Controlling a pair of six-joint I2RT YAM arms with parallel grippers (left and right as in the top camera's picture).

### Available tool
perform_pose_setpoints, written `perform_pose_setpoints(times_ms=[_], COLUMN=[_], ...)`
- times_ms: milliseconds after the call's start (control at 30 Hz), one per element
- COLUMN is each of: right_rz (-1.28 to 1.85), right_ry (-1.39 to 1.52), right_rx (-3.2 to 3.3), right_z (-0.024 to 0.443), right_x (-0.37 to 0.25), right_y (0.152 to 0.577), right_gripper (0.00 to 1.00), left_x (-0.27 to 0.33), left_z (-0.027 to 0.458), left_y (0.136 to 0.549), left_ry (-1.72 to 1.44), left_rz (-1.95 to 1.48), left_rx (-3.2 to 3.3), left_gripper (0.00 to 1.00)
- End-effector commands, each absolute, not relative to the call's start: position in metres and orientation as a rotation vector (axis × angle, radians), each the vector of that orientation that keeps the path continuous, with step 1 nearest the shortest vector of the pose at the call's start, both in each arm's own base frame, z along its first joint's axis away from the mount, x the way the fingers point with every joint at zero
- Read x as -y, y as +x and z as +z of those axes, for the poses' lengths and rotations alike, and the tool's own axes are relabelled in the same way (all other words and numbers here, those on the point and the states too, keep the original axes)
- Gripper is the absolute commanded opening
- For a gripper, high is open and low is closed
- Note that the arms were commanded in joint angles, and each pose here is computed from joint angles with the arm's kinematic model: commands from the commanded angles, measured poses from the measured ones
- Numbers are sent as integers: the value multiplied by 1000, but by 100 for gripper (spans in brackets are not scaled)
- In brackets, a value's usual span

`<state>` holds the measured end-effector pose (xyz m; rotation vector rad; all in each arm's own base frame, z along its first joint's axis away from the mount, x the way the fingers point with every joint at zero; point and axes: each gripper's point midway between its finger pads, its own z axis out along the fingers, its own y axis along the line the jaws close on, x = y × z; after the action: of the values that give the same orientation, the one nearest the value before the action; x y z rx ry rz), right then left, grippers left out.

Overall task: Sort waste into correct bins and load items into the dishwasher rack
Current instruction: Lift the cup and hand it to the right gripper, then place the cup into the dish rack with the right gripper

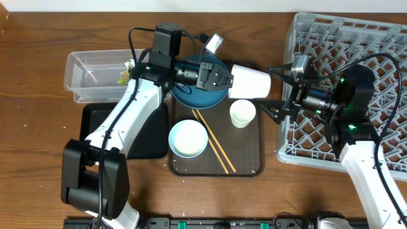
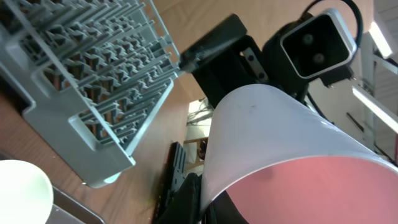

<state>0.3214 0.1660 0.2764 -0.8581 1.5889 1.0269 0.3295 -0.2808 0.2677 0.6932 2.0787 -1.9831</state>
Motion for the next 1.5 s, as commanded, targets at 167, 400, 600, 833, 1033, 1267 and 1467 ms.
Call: perform_pose_setpoints(times_ms=[167, 400, 600, 833, 1033, 1267, 1467], right_rz=[1043, 1069, 1071, 1079, 1073, 876, 649], right_ry=[-964, -1012, -1013, -1008, -851, -559, -282], right_rx=[-1460, -1407, -1408, -1418, -1600, -1835, -1974], right_z=[296, 302, 302, 300, 281, 251, 248], right_x=[-174, -176, -177, -177, -170, -132, -68], right_y=[311, 303, 302, 302, 318, 356, 374], right_gripper=[99, 94, 81, 50, 37, 1, 1], left_x=[281, 288, 296, 296, 296, 248, 171], left_z=[275, 275, 273, 272, 257, 192, 175], left_y=[320, 314, 310, 311, 332, 385, 383], left_ry=[732, 756, 773, 766, 662, 294, 156], left_rz=[-2048, -2055, -2051, -2039, -1878, -1325, -836], left_rx=[-2052, -2055, -2063, -2068, -2141, -2430, -2588], left_gripper=[6, 6, 6, 6, 22, 28, 28])
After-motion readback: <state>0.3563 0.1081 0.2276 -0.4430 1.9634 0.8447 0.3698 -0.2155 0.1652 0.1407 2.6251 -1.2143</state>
